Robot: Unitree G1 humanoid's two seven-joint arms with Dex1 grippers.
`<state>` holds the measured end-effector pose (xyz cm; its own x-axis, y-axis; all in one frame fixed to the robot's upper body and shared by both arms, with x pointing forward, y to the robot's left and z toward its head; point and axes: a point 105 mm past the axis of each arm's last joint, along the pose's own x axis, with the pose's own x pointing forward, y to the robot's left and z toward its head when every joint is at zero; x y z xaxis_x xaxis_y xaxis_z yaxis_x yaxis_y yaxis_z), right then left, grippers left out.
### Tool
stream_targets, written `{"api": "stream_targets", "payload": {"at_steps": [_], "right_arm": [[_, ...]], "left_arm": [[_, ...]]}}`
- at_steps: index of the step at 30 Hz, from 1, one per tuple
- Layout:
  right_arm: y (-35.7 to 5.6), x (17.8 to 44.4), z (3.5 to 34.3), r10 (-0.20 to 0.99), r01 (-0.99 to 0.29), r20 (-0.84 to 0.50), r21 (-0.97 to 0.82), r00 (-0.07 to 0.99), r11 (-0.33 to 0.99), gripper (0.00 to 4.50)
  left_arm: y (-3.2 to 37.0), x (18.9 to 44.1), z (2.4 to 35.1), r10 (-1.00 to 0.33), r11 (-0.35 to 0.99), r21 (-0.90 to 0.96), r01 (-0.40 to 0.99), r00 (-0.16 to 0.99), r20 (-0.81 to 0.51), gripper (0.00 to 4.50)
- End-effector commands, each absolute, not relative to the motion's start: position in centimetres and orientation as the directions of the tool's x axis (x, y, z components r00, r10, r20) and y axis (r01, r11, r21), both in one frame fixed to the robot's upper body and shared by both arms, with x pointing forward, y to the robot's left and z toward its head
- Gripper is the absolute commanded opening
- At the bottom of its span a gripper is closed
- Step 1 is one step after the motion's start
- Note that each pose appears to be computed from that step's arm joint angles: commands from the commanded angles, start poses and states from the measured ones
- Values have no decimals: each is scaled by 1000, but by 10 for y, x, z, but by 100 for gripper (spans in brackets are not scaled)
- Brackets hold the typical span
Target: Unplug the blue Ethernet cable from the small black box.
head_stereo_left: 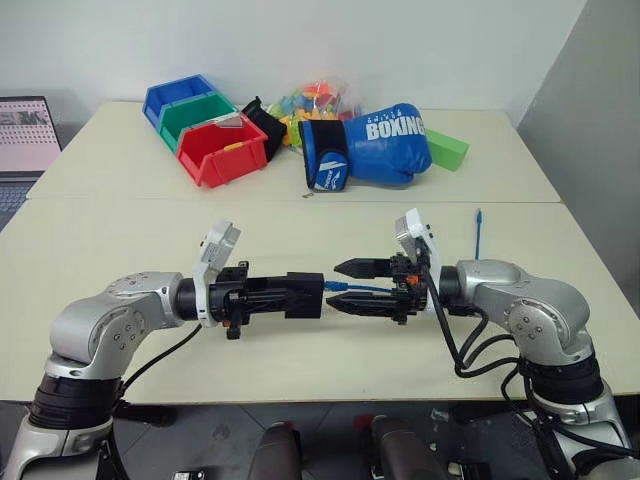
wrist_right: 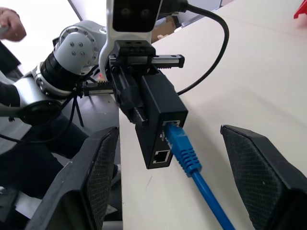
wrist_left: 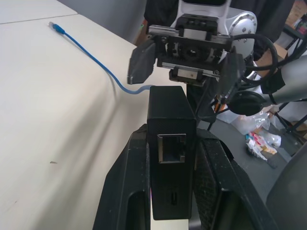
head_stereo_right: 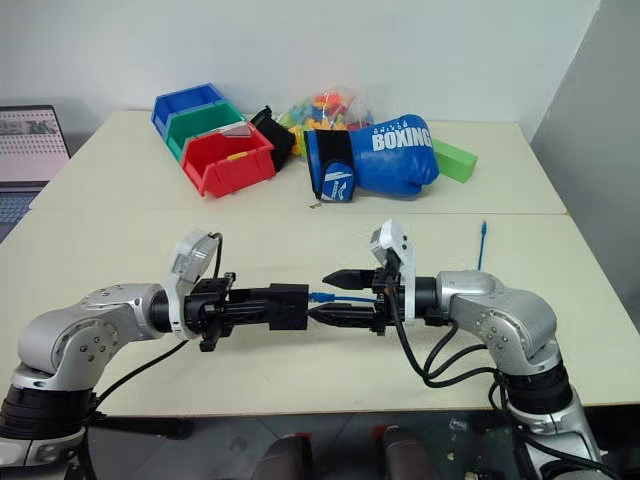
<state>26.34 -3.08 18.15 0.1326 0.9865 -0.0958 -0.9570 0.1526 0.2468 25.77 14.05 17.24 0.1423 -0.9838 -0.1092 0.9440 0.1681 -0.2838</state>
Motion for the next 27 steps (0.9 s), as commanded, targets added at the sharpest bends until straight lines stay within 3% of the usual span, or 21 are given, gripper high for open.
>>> {"api": "stream_targets", "payload": {"at_steps": [1,20,27], "right_arm": [[-28,261,190,993,-952,-45,282,109,117,358],[-24,263,184,995,-946,-65,308,82,98,358],[-25,263,183,994,-950,-76,296,80,99,228]], "left_arm": [[140,253,181,-987,140,-229,963,117,-111,78],[142,252,180,-989,128,-220,967,106,-107,78],[143,253,180,-989,130,-219,967,110,-103,78]]}}
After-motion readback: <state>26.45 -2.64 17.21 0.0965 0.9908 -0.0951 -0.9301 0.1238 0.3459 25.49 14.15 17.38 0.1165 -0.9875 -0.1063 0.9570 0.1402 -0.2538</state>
